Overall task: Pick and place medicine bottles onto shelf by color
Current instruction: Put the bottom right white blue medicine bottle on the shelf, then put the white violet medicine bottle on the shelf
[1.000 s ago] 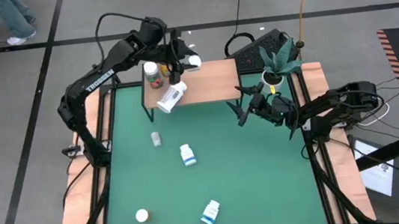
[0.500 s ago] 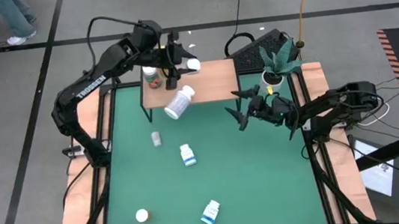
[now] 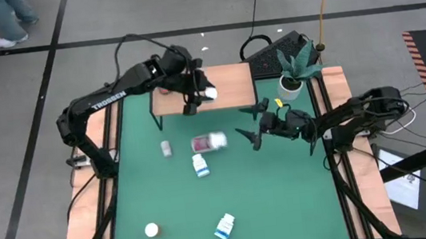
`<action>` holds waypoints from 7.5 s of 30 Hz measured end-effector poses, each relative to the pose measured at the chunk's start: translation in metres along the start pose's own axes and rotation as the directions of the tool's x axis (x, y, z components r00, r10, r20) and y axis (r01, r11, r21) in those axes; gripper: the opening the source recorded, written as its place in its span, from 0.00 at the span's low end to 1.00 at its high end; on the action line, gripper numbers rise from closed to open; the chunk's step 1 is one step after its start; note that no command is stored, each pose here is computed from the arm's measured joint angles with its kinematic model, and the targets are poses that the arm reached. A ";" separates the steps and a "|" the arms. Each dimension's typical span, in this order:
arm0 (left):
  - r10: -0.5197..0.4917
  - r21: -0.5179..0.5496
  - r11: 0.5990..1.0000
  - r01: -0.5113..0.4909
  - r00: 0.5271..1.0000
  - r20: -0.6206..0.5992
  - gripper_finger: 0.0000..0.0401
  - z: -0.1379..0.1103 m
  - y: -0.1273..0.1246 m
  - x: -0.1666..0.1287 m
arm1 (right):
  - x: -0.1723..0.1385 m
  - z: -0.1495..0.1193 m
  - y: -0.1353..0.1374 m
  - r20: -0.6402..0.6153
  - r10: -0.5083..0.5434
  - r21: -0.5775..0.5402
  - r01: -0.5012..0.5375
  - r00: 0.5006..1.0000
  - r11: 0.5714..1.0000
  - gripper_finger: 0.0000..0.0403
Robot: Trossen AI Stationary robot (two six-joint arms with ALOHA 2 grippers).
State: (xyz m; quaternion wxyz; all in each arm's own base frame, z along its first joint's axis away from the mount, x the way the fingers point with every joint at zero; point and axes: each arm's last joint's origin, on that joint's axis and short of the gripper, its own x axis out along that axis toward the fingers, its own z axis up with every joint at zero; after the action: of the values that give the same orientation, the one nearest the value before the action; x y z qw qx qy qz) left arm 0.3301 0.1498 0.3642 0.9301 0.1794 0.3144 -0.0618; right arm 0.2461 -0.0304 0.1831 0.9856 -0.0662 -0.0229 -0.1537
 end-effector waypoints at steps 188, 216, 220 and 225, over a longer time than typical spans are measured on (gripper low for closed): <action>0.486 -0.293 0.568 -0.769 0.601 -0.635 0.13 -0.098 -0.236 -0.062 | 0.178 -0.026 0.134 -0.352 -0.357 -0.843 -0.127 0.865 0.523 0.49; 0.490 -0.256 0.509 -0.822 0.521 -0.699 0.51 -0.145 -0.240 -0.041 | 0.196 -0.031 0.111 -0.379 0.099 0.362 0.048 0.920 0.931 0.86; 0.490 -0.256 0.508 -0.822 0.521 -0.700 0.53 -0.145 -0.240 -0.041 | 0.200 -0.036 0.104 -0.359 0.122 0.470 0.066 0.925 0.880 0.90; 0.489 -0.256 0.510 -0.821 0.522 -0.699 0.53 -0.145 -0.240 -0.040 | 0.200 -0.043 0.103 -0.385 0.119 0.475 0.086 0.915 0.876 0.97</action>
State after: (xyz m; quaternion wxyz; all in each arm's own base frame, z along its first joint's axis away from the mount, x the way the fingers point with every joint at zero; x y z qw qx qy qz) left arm 0.1618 -0.0190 0.2111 0.7525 0.0177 0.4680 0.4630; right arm 0.4694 0.0012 0.1404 0.9552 0.2143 0.1433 -0.1450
